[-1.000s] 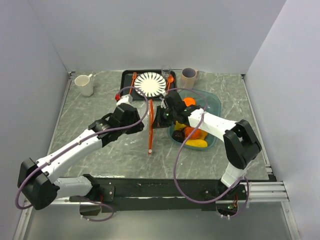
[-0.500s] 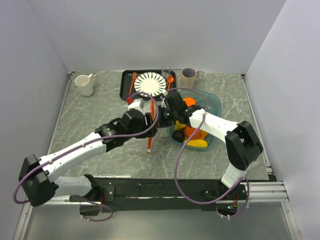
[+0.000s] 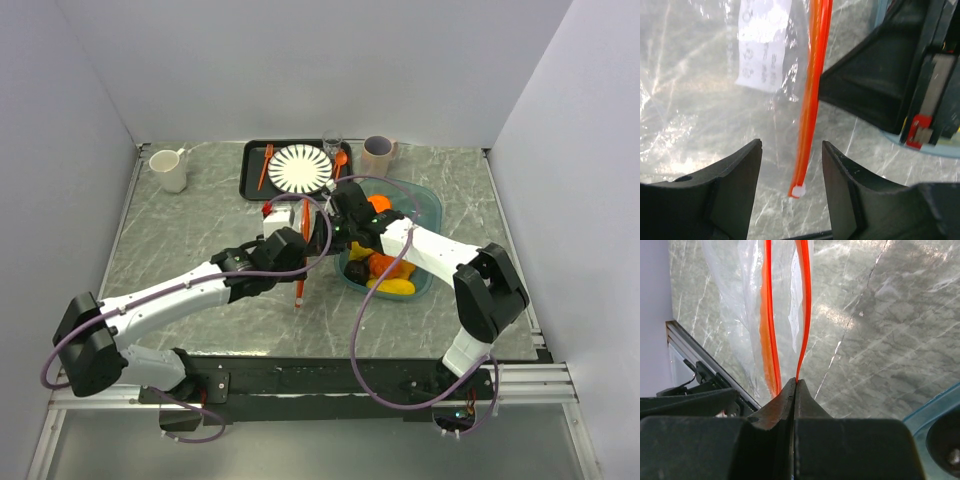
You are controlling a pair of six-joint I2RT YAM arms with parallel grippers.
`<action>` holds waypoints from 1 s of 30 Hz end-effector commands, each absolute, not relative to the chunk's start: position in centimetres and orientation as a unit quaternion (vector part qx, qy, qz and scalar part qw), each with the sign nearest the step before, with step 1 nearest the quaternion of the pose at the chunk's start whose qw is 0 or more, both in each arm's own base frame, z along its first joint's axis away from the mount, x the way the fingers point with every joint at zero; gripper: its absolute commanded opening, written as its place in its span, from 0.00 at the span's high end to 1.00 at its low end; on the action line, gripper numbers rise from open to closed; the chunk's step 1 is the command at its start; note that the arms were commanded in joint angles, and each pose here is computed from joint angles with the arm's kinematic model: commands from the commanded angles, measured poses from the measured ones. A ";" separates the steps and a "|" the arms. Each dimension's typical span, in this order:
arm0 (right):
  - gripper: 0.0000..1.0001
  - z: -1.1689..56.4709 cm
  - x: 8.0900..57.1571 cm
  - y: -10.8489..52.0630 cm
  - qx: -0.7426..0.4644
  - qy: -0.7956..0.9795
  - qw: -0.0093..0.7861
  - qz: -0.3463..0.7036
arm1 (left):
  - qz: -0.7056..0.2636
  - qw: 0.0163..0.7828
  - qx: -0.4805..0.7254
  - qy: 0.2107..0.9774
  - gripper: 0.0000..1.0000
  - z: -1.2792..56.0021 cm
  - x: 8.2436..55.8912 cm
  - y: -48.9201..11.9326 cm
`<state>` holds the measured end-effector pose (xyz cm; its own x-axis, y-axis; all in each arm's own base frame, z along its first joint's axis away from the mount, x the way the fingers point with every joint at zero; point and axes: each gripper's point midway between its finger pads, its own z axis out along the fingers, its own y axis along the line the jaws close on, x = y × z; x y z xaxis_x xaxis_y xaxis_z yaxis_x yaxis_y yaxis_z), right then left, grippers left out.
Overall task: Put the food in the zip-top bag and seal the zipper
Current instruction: Open the zipper of the food storage bag at the center of the board.
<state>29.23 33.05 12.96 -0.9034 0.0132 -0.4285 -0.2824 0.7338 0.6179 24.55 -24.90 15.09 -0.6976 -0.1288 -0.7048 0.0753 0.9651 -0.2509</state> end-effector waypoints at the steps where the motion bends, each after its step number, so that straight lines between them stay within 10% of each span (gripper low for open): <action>1: 1.00 16.1 29.5 33.3 -0.085 0.893 0.240 0.371 | -0.132 0.416 -0.026 0.899 0.43 17.0 26.1 -25.9; 30: 1.00 17.8 29.3 33.3 -0.093 0.888 0.248 0.376 | -0.061 0.412 0.004 0.909 0.41 15.4 26.9 -27.9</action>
